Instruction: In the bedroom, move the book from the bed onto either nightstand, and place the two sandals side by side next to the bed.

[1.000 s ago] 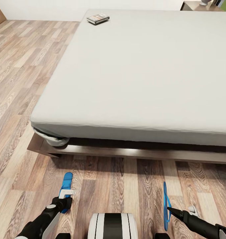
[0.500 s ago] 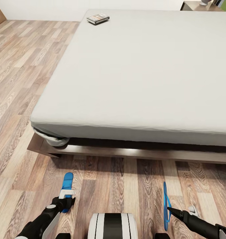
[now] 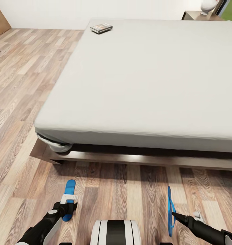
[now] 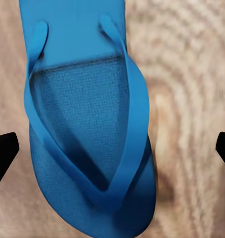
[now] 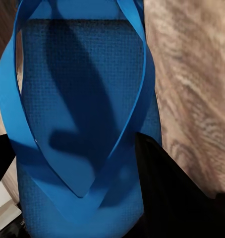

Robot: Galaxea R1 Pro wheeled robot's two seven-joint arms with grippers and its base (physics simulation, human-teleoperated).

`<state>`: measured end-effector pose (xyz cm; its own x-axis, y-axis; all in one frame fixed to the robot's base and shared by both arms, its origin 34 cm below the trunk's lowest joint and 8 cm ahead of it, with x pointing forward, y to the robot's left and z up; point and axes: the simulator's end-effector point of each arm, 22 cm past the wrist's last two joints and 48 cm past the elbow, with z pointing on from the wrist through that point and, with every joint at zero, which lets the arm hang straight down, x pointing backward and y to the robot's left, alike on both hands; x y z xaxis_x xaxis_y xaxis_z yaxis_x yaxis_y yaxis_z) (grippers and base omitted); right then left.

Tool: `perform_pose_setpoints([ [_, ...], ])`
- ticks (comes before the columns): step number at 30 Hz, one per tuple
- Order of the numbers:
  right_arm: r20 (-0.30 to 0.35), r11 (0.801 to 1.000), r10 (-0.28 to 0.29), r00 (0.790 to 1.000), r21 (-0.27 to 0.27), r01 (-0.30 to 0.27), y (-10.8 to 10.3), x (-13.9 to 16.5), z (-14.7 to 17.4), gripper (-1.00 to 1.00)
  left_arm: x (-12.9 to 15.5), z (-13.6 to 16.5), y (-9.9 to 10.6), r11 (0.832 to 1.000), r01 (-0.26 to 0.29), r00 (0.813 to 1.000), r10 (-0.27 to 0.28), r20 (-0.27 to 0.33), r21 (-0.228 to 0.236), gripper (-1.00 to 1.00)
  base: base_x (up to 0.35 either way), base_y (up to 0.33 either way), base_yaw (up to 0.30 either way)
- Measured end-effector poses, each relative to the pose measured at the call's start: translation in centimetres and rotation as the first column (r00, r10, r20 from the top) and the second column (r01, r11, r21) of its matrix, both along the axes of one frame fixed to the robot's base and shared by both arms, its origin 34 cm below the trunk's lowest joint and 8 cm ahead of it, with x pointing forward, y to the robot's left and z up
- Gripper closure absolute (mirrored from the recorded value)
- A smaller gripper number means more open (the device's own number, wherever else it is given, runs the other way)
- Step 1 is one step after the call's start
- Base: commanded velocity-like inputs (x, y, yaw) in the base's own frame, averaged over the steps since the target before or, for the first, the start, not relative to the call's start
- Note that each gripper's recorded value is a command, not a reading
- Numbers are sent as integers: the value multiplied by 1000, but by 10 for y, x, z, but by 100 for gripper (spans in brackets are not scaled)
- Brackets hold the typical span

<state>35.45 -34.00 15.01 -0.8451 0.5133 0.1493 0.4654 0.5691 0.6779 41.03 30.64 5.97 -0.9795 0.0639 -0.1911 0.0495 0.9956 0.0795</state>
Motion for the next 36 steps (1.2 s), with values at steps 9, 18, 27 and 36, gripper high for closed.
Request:
perform_pose_setpoints([
  [9, 4, 1000, 1, 1000, 0, -1, 0, 1, 1, 100, 2, 2, 0, 1000, 1, 1000, -1, 5, -1, -100, 0, 0, 0],
  [18, 32, 1000, 1, 999, 0, -1, 0, 11, 10, 100, 14, 12, 0, 1000, 0, 999, 0, 33, 0, -100, 0, 0, 0],
  [27, 32, 1000, 2, 999, -1, -1, 0, 11, 10, 100, 16, 12, 0, 1000, -2, 999, 2, 35, -6, -100, 0, 0, 0],
  [36, 32, 1000, 1, 999, -1, -1, 0, 11, 10, 100, 28, 35, -1, 935, -26, 999, 32, 11, -353, -100, 0, 0, 0],
])
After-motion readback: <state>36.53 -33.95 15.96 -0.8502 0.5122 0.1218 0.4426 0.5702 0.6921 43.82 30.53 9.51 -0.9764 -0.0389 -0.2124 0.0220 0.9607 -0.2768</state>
